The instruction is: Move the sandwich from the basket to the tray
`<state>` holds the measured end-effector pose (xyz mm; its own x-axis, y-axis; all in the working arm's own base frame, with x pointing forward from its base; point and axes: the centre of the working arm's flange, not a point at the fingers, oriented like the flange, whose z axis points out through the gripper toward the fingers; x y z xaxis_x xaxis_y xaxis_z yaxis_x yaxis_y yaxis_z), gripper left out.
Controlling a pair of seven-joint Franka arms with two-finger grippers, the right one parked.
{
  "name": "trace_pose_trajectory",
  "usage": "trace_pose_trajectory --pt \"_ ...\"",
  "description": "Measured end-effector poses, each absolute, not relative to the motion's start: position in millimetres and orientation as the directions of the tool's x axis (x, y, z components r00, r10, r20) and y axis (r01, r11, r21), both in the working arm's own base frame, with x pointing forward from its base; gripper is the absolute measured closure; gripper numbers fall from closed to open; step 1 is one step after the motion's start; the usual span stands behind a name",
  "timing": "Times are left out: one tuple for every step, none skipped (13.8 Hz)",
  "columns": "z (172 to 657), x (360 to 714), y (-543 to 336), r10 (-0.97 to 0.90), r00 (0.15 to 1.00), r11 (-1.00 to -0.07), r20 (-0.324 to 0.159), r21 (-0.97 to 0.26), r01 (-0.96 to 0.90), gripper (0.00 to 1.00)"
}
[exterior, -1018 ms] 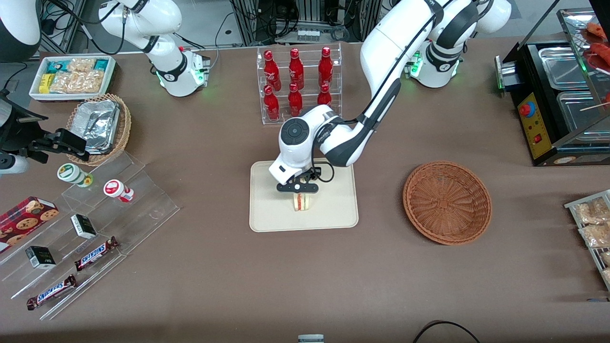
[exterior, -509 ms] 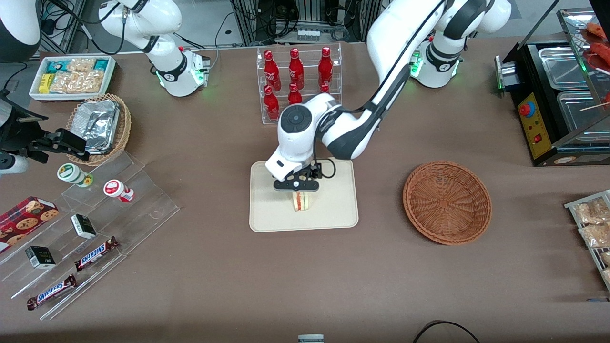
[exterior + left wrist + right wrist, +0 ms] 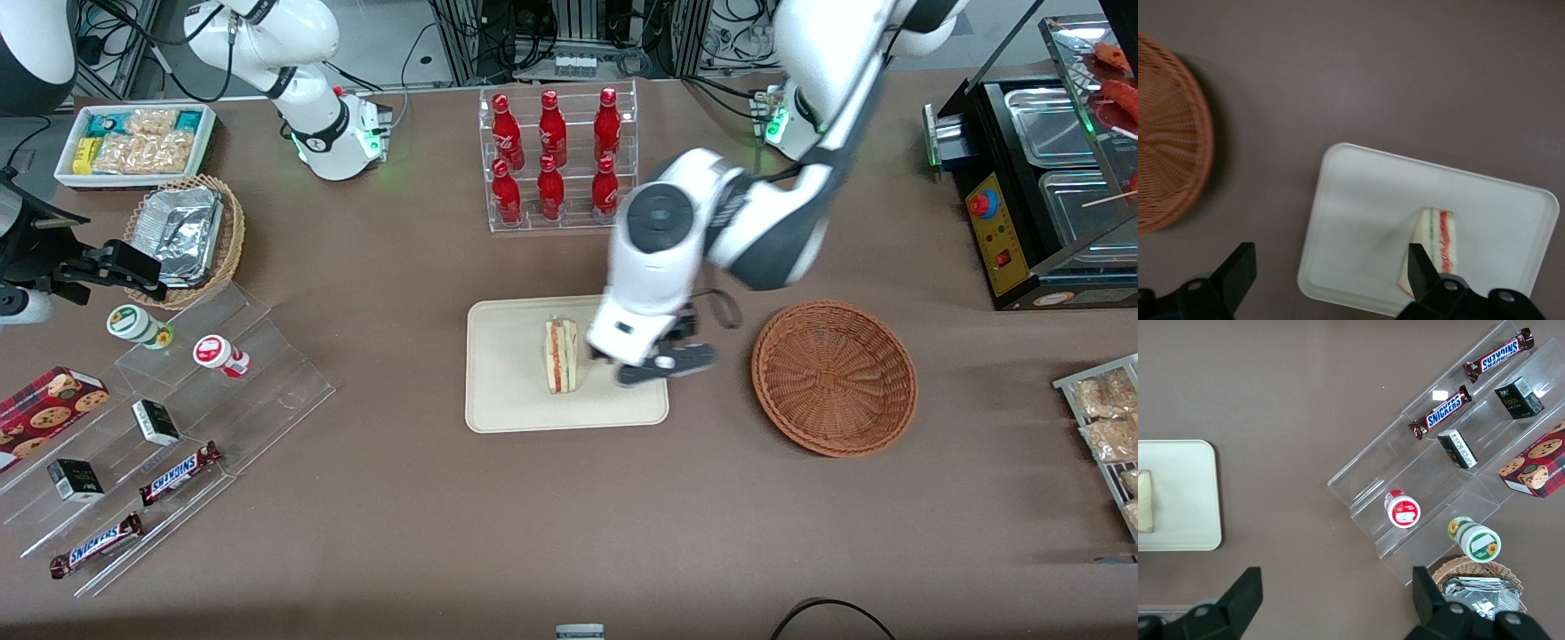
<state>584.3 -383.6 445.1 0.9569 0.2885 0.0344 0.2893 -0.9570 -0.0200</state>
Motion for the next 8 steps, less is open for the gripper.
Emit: trace_pose_trajectory --pt "459.7 591.1 -359.5 0.307 0.951 -0.951 0.033 -0.028 0.308 0.00" --pt "473.2 597.6 -333.8 0.312 0.950 -0.949 0.029 -0.039 0.313 0.00" --pt "485.8 602.9 -307.0 0.305 0.952 -0.951 0.020 -0.053 0.306 0.00" --pt "498.1 606.6 -279.5 0.292 0.956 -0.954 0.007 -0.069 0.292 0.00" --pt "508.4 608.3 -255.3 0.276 0.961 -0.958 -0.010 -0.084 0.274 0.00" --pt "517.7 608.8 -232.6 0.257 0.966 -0.963 -0.028 -0.097 0.253 0.00" --pt "526.3 609.1 -211.1 0.235 0.971 -0.968 -0.042 -0.103 0.230 0.00" --pt "534.3 609.3 -189.8 0.210 0.976 -0.974 -0.052 -0.098 0.204 0.00"
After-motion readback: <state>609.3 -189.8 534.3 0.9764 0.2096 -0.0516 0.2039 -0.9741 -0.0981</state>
